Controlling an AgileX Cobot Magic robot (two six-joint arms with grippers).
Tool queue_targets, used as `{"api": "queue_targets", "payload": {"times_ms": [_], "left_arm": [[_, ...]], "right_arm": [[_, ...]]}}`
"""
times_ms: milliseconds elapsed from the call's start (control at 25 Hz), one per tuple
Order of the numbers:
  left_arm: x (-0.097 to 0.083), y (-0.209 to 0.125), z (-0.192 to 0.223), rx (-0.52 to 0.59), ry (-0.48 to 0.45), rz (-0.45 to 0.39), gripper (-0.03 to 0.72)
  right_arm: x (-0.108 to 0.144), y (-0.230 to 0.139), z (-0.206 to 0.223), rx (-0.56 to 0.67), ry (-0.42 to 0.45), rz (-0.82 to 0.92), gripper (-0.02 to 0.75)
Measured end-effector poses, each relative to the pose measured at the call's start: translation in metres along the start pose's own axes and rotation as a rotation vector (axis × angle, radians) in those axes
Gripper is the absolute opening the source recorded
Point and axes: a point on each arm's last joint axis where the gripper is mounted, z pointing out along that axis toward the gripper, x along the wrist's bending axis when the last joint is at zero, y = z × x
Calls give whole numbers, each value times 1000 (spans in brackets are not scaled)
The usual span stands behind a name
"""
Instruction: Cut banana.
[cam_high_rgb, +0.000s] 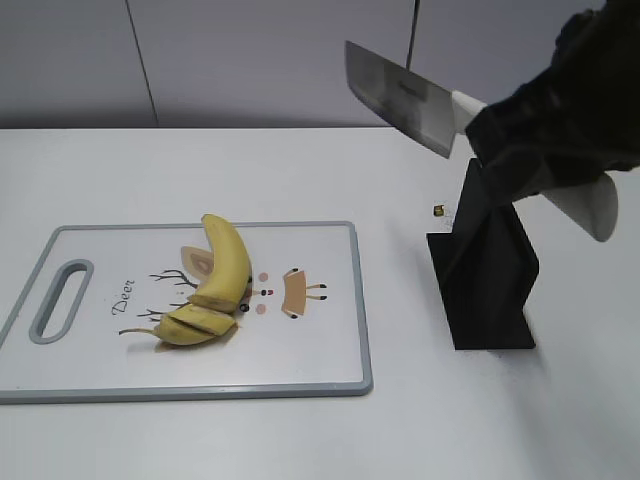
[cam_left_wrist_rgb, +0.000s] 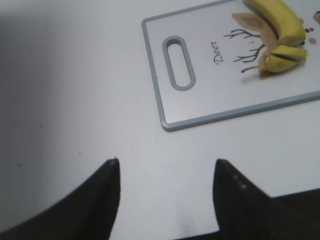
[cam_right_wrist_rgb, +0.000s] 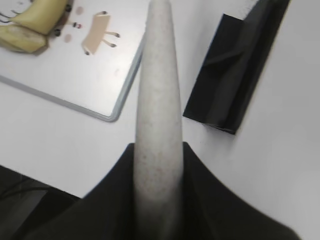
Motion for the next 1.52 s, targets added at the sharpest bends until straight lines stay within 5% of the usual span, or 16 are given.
{"api": "queue_targets", "payload": {"times_ms": [400, 1520], "left_arm": [[-5, -26, -10, -223, 61, 17, 575], [-4, -29, -11, -245, 77, -23, 544]], "right_arm": [[-25, -23, 11, -73, -174, 165, 162], [-43, -43, 76, -166, -263, 273, 162]]}}
